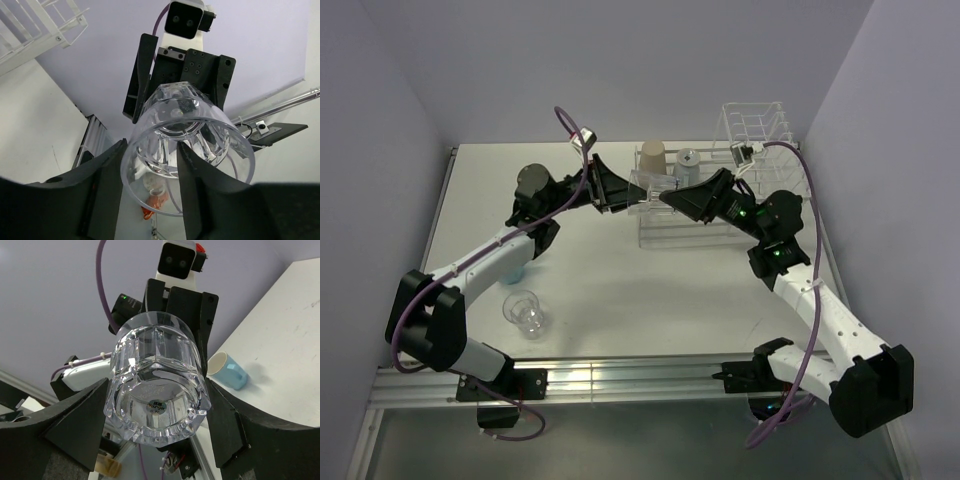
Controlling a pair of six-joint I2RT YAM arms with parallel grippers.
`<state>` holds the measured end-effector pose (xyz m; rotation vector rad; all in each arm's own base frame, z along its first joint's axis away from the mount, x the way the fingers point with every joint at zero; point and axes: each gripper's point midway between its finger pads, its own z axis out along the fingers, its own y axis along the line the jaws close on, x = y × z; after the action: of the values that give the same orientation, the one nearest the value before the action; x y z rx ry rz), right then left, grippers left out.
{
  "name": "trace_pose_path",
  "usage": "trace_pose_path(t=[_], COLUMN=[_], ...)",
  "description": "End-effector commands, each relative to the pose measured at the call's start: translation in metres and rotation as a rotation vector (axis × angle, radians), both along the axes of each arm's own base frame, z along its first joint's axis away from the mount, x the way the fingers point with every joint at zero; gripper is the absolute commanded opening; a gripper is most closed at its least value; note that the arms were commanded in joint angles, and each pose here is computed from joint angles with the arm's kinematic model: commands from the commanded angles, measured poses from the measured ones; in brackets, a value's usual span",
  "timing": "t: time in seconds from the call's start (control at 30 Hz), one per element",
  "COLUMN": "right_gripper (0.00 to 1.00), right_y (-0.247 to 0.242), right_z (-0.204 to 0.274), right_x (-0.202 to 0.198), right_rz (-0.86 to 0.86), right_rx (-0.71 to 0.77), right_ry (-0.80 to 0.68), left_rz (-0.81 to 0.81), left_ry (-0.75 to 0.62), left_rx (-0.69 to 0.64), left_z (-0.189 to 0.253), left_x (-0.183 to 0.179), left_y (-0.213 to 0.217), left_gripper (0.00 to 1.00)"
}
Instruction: Load the cups into the dish rack
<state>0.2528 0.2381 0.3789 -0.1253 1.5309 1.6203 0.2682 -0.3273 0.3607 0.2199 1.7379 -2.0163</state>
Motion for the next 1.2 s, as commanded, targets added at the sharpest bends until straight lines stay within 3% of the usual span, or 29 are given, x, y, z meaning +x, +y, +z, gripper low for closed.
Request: trace_pose_path(t=[0.0, 0.23, 0.53, 0.67, 0.7, 0.8, 1.03, 1.17], right_gripper=[0.00, 0.00, 0.00, 0.00, 0.00, 0.00, 0.00, 0.00], right_y=[-0.006, -0.016, -0.039, -0.059, -0.072, -0.090, -0.098, -0.084], right_z=[0.039, 0.037, 0.020, -0.014, 0.000, -0.017, -0.084, -0.107], right_x=[-0.009, 0.002, 0.030, 0.063, 0.075, 0.106, 0.156, 0.173], right_rz=[-0.027, -0.110, -0.300, -0.448, -0.536, -0.632, -0.733, -0.730], right_rx=[0.027, -0.026, -0.182, -0.385, -0.436, -0.611, -0.943, -1.056], right_ry=[-0.112, -0.105, -0.055, 0.068, 0.039, 0.113, 0.267, 0.286], left_rz=[0.012, 0.109, 0.388, 0.538, 0.560, 0.614, 0.692, 0.701], left_ry=[-0.126, -0.101, -0.052, -0.045, -0.039, -0.040, -0.025, -0.043], left_rx=[-0.057, -0.004, 0.074, 0.200, 0.262, 0.338, 0.479, 0.517], left_z=[0.034, 0.029, 0.019, 0.007, -0.001, -0.009, -0.031, -0.035], left_x=[-0.007, 0.012, 0.062, 0.080, 0.082, 0.083, 0.077, 0.069], left_y=[0.002, 0.013, 0.083, 0.115, 0.119, 0.128, 0.147, 0.153], left_gripper=[0.51, 0.57, 0.60, 0.60, 0.60, 0.60, 0.60, 0.60])
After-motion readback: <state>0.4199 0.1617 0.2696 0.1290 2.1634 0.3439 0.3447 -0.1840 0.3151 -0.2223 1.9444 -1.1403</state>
